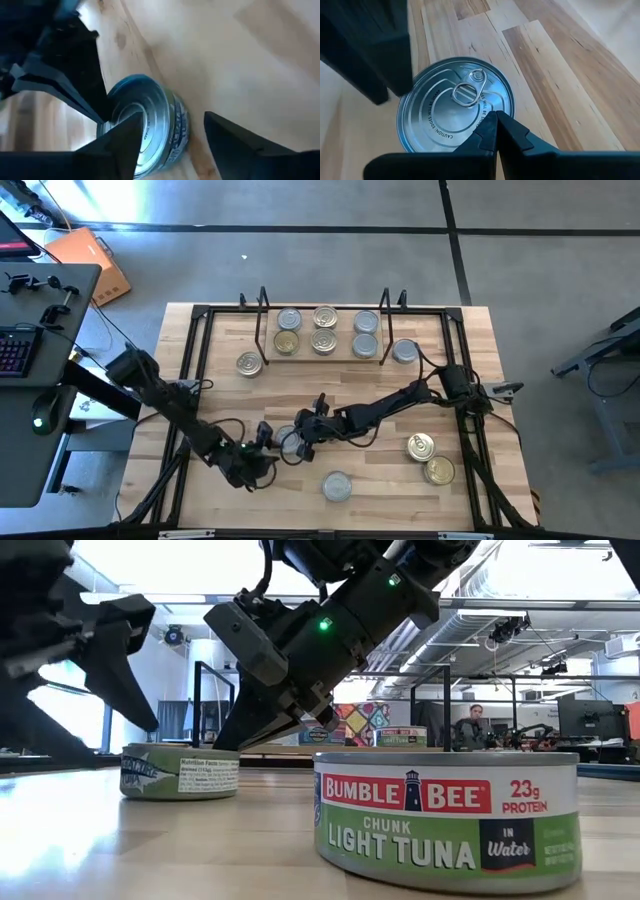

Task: Stack canned seafood by type on shelf
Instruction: Stack the left green and blue tuna can on top of the green and blue tuna can on the back of the shelf

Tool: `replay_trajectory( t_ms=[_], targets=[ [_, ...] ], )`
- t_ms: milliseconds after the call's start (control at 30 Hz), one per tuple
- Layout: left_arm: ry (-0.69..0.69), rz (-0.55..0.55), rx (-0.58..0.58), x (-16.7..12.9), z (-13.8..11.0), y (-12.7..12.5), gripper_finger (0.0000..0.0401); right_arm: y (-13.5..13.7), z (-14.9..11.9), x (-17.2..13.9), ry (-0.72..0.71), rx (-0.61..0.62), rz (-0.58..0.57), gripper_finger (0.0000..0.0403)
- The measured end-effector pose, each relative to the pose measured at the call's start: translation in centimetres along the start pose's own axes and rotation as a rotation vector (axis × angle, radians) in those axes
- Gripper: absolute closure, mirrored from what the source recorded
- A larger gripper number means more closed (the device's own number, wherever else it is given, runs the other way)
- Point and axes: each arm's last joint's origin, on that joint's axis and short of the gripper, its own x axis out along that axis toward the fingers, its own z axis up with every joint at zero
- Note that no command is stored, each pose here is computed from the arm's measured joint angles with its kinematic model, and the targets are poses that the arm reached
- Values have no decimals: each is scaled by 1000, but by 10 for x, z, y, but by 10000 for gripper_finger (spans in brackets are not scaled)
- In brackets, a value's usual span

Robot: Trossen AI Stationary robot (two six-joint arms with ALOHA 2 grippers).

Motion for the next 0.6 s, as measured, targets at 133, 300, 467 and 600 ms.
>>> replay_trajectory(
  t_ms=[133,300,467,600],
  targets=[
    [49,68,107,11,-7,-7,173,-1,0,0,6,17,-4,403],
    [79,144,145,16,-10,-10,169,-2,0,1,10,18,-7,403],
    [85,169,149,16,-10,-9,169,-8,1,2,25,53,-5,403],
    [91,184,157,16,-11,-9,169,-12,2,3,31,65,-6,403]
  ],
)
